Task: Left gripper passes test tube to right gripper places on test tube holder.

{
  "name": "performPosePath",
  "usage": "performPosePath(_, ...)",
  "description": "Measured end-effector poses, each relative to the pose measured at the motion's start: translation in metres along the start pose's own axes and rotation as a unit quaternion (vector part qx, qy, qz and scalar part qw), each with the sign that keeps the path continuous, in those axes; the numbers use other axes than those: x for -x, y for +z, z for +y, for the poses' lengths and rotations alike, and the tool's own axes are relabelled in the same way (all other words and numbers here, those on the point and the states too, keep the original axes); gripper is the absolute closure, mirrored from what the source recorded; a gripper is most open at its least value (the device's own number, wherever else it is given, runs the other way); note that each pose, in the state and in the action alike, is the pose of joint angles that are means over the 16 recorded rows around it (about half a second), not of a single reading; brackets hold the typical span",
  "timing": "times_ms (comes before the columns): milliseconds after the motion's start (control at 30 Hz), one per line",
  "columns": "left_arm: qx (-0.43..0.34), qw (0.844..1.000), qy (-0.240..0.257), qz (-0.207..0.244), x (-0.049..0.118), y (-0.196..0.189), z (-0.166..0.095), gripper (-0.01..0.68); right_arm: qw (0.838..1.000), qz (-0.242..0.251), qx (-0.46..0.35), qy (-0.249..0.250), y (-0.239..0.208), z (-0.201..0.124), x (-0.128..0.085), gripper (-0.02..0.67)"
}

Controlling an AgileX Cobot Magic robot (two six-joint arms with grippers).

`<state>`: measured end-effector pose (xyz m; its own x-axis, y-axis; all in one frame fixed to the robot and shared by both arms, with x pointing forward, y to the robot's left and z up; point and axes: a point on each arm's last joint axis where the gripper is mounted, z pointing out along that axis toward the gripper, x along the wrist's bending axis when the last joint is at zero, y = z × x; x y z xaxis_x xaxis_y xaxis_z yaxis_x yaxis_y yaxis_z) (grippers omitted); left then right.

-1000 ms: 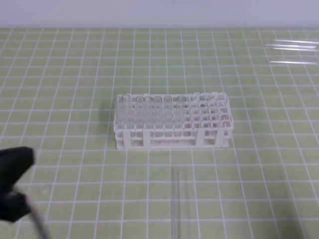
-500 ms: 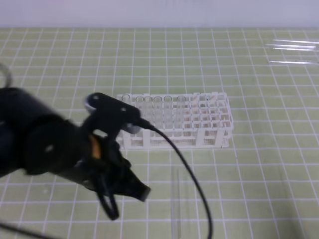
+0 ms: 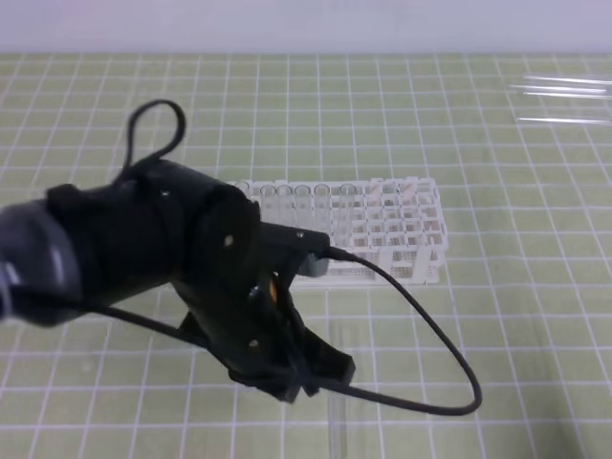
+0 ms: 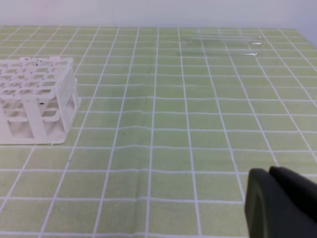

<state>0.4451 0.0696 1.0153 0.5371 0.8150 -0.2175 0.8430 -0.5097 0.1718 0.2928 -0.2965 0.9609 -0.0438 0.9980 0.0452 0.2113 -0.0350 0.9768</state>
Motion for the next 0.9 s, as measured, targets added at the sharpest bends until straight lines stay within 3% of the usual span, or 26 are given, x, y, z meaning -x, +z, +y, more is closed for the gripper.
performPosePath(500,-0.040,0.998,-0.032,-0.036,0.018,0.042,0.005,0.276,1.000,0.000,0.000,0.000,0.000,0.000,0.000,0.666)
performPosePath(633,-0.040,0.998,-0.042,-0.034,0.024,0.051,0.005,0.244,1.000,0.000,0.000,0.000,0.000,0.000,0.000,0.666)
performPosePath(900,-0.044,0.996,-0.070,-0.022,0.029,0.068,0.007,0.253,1.000,0.000,0.000,0.000,0.000,0.000,0.000,0.666)
